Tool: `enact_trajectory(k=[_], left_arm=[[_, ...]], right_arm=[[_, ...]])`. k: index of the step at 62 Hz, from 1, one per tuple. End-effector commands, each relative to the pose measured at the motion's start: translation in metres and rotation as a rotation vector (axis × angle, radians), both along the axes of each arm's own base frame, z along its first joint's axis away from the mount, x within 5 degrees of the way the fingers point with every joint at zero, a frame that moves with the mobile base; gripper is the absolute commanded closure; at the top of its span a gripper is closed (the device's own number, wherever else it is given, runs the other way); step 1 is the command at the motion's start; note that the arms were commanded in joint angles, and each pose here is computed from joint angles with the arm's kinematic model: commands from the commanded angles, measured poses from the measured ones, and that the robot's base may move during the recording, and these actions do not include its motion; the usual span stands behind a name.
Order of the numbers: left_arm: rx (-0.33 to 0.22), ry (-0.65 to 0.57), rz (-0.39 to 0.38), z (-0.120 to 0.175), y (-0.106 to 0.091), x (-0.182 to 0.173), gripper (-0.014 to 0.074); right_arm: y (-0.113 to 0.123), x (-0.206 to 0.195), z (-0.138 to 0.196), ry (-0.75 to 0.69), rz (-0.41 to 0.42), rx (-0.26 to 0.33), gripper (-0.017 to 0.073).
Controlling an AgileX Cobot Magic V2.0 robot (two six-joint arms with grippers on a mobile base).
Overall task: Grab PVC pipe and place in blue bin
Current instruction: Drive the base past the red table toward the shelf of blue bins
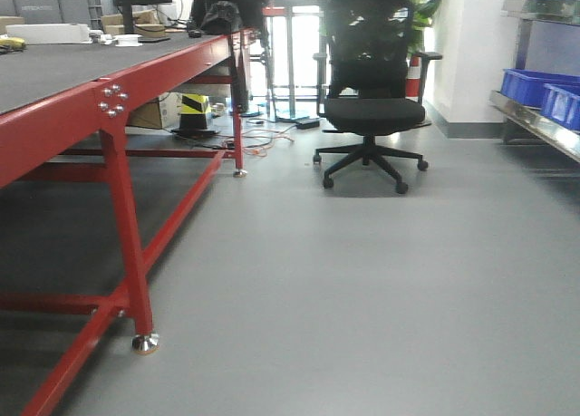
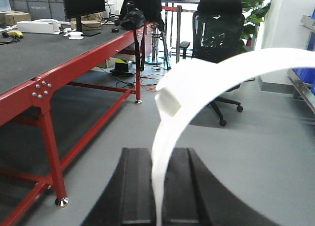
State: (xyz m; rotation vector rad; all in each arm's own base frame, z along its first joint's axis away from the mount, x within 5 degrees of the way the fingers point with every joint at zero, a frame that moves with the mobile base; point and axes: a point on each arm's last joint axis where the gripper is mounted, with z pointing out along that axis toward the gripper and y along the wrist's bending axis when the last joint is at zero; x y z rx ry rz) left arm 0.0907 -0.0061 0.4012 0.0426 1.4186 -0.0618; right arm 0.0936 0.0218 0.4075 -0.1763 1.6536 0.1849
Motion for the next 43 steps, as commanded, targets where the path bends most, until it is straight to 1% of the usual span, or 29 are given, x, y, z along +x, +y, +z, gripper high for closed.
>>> enact_trajectory(k=[1, 43], left_arm=[[0.0, -0.033, -0.001, 0.0029, 0.0, -0.0019, 0.0704], [0.0, -0.033, -0.001, 0.0029, 0.0, -0.0019, 0.0704]], right_arm=[[-0.0002, -0.001, 0.0026, -0.031, 0.0, 0.004, 0.0721], [-0.0002, -0.001, 0.0026, -0.031, 0.0, 0.004, 0.0721]])
